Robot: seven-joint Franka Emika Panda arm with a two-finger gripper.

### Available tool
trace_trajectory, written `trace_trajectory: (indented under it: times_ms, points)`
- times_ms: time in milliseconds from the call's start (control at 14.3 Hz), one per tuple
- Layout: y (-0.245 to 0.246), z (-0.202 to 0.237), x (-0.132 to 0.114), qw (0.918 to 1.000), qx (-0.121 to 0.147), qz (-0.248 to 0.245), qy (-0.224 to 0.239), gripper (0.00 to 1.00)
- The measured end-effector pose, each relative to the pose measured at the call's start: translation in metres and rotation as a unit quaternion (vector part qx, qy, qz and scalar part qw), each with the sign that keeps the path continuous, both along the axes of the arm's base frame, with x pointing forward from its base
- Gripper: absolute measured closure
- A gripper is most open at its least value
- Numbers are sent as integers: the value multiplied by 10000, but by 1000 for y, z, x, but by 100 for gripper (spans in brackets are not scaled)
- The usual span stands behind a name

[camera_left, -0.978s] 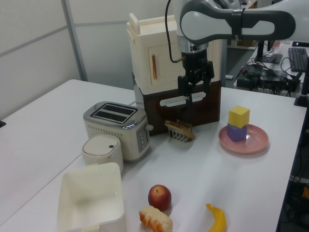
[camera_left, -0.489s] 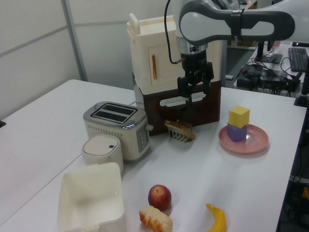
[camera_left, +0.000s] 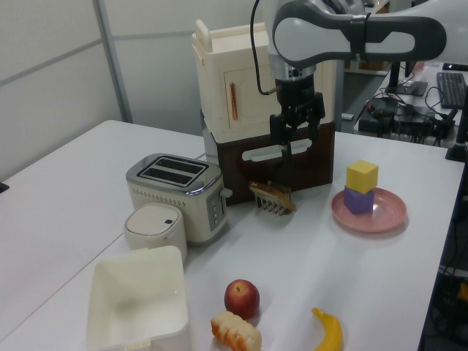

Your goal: Put the yellow cube on the table

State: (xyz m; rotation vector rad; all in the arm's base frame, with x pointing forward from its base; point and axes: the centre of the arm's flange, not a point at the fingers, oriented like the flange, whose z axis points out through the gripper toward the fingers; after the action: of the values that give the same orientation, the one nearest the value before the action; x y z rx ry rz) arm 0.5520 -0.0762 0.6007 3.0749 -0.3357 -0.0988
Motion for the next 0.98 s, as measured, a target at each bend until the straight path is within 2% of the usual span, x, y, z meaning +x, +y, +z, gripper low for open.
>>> trace_trajectory:
  times_ms: [978]
  points:
    - [-17, 1, -1, 9999, -15, -147, -57, 0]
